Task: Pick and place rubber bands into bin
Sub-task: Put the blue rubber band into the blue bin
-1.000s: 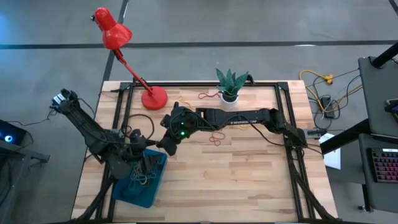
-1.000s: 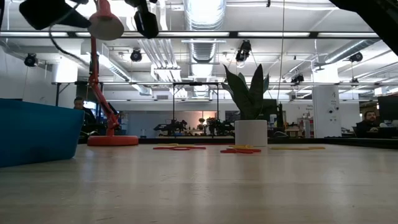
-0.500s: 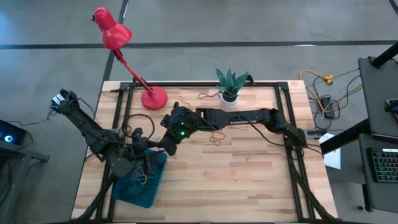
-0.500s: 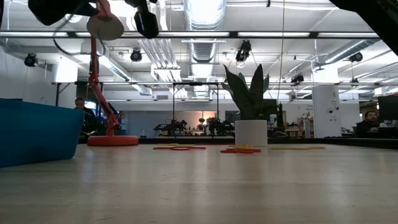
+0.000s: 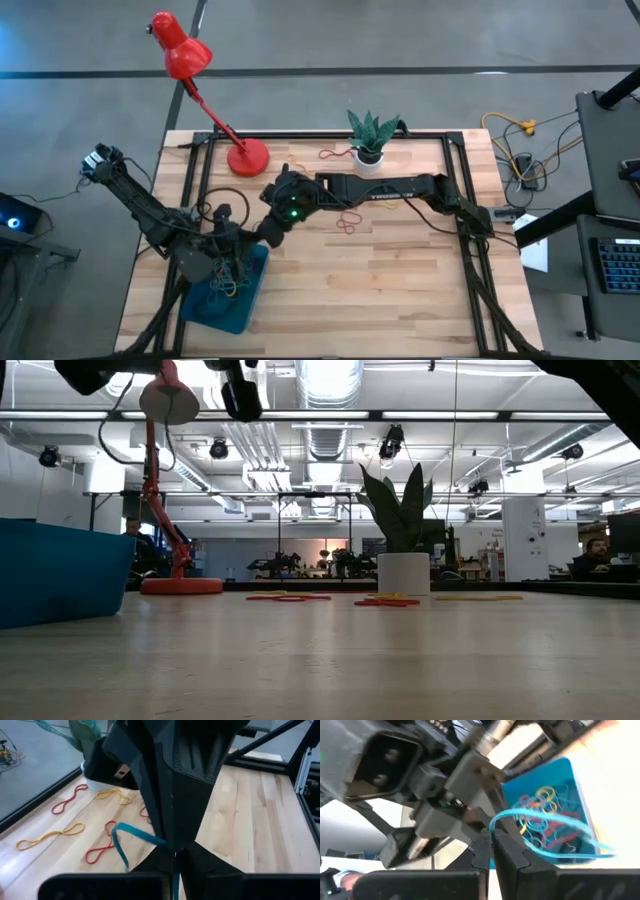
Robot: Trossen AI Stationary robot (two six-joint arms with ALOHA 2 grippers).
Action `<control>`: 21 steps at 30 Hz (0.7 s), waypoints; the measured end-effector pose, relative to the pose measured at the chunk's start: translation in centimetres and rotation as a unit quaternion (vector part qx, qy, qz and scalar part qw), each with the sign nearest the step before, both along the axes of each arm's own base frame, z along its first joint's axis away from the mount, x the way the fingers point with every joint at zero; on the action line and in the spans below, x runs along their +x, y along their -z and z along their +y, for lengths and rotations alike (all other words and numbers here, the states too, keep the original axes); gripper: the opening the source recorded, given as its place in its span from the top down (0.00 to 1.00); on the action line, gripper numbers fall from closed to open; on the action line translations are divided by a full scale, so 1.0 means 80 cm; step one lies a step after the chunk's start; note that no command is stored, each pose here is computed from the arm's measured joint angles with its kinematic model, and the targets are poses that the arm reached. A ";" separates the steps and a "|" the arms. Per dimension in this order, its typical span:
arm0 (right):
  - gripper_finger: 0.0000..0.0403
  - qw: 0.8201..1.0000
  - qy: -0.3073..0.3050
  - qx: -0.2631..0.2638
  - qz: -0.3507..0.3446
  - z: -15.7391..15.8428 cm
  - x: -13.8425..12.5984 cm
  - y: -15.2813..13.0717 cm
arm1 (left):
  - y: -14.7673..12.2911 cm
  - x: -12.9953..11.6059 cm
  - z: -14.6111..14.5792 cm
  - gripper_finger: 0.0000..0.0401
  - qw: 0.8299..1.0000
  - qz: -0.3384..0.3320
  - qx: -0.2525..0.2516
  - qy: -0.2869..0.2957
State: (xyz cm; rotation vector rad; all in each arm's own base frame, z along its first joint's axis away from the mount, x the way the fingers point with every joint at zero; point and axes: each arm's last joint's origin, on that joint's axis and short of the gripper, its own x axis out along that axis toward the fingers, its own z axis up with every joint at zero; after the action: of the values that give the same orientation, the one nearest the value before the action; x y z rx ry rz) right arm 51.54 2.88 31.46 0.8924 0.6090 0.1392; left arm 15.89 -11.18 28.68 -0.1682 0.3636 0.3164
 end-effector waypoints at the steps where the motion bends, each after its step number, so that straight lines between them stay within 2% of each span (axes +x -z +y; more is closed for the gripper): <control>1: 0.98 1.000 0.002 0.001 0.010 0.000 -0.001 0.002 | 0.001 0.000 0.000 1.00 1.000 0.003 0.001 0.001; 5: 0.91 0.999 0.002 0.003 0.032 0.000 -0.004 0.006 | 0.001 -0.002 0.001 1.00 1.000 0.014 0.002 0.007; 12: 0.69 0.999 -0.006 0.005 0.032 0.004 -0.004 0.005 | 0.000 -0.011 0.006 1.00 0.998 0.042 -0.044 0.022; 17: 0.56 1.000 -0.028 0.006 0.013 0.004 -0.005 -0.007 | 0.003 -0.019 0.005 1.00 0.990 0.090 -0.081 0.073; 21: 0.51 0.999 -0.054 -0.002 -0.002 0.005 -0.010 -0.024 | 0.009 -0.034 0.010 1.00 0.976 0.158 -0.117 0.090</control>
State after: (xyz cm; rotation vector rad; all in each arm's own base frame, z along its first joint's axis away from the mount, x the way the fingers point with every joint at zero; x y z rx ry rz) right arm 50.72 3.28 33.35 0.8547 0.6547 0.2372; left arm 13.16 -10.42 27.99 -0.3157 0.7278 0.1193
